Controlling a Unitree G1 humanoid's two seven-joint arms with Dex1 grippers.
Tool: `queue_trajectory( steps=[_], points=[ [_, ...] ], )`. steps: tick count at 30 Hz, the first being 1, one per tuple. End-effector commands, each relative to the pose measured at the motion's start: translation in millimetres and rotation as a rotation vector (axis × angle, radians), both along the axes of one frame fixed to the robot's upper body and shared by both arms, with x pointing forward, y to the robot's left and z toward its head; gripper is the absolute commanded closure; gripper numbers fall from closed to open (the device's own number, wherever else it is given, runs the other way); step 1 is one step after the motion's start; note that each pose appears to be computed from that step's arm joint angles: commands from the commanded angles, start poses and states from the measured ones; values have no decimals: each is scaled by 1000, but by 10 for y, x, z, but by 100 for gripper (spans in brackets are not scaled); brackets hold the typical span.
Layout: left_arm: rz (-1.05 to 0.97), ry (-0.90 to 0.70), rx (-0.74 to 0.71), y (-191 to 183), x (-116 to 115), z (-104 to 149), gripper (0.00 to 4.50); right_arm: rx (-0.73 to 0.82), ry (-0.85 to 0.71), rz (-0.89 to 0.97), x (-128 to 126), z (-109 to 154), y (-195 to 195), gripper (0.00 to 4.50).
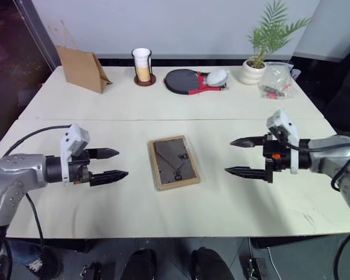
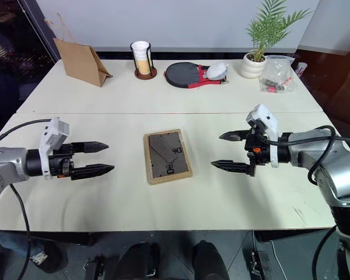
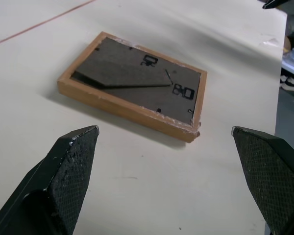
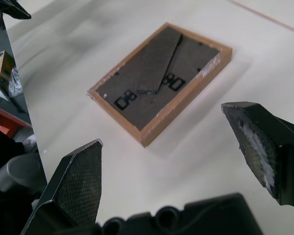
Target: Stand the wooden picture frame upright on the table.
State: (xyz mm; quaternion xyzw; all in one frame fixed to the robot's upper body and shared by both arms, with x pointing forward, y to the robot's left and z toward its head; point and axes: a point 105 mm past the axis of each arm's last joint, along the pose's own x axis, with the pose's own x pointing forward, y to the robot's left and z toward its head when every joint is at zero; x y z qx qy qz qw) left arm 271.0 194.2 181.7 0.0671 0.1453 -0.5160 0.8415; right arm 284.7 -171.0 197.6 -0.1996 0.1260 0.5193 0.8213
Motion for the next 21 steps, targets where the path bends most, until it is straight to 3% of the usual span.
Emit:
queue_trajectory(
  steps=[1, 21],
  points=[
    [-16, -37, 3, 1, 12, 91, 0, 2, -43, -7, -5, 93, -26, 3],
    [-21, -60, -14, -116, 50, 31, 0, -10, -99, -17, 68, 62, 43, 3]
  ],
)
